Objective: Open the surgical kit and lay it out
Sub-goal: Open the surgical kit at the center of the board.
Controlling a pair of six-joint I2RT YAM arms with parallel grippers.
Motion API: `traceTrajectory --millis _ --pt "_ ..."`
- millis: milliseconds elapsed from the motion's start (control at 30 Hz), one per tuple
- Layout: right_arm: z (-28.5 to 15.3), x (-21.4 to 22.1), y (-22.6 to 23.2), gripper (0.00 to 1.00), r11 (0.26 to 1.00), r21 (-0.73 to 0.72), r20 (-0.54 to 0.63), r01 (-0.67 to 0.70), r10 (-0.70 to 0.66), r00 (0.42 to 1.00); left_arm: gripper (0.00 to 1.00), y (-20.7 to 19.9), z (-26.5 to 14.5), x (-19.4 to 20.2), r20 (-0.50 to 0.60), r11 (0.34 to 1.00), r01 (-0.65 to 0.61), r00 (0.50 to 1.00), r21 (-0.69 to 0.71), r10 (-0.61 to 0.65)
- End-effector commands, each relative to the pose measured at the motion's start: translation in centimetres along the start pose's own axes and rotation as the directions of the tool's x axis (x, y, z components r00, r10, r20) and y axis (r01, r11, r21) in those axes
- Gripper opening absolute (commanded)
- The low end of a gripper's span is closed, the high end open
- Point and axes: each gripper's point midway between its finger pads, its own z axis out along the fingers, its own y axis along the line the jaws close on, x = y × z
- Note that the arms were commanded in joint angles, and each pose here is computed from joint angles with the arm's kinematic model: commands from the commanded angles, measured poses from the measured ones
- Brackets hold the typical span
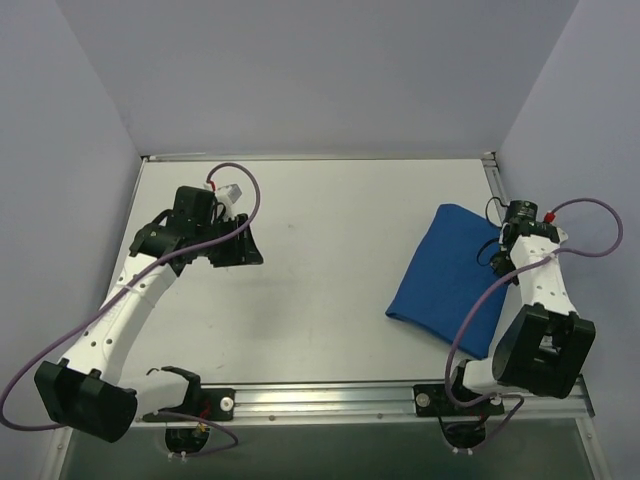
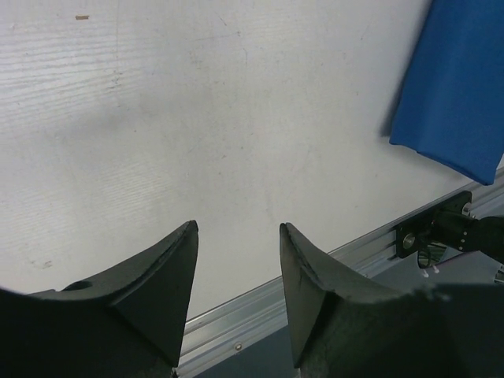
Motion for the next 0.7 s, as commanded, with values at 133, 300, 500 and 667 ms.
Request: traceTrajectory --millis 133,300,500,667 --pt "4.3 -0.5 -3.6 0.00 0.985 0.170 -0.015 0.003 0.000 1.000 0.55 -0.1 -0.3 -1.0 0.006 0.998 -0.056 0.998 -0.009 0.056" --pt "7.5 0.0 -2.9 0.00 0.982 0.187 -0.032 0.037 -0.032 0.999 0.56 0.2 -0.8 -1.6 0.013 0.996 -0.081 0.997 -0.035 0.082" --pt "9.8 3.0 1.5 0.00 0.984 0.097 -0.100 0.151 -0.142 0.985 0.58 0.7 -1.4 -2.3 0.024 0.995 -0.073 0.997 -0.074 0.075" --pt "8.5 5.3 8.8 0.00 0.970 -0.048 -0.072 0.239 -0.242 0.968 0.58 0.7 -1.4 -2.7 0.020 0.996 -0.053 0.998 -0.078 0.055"
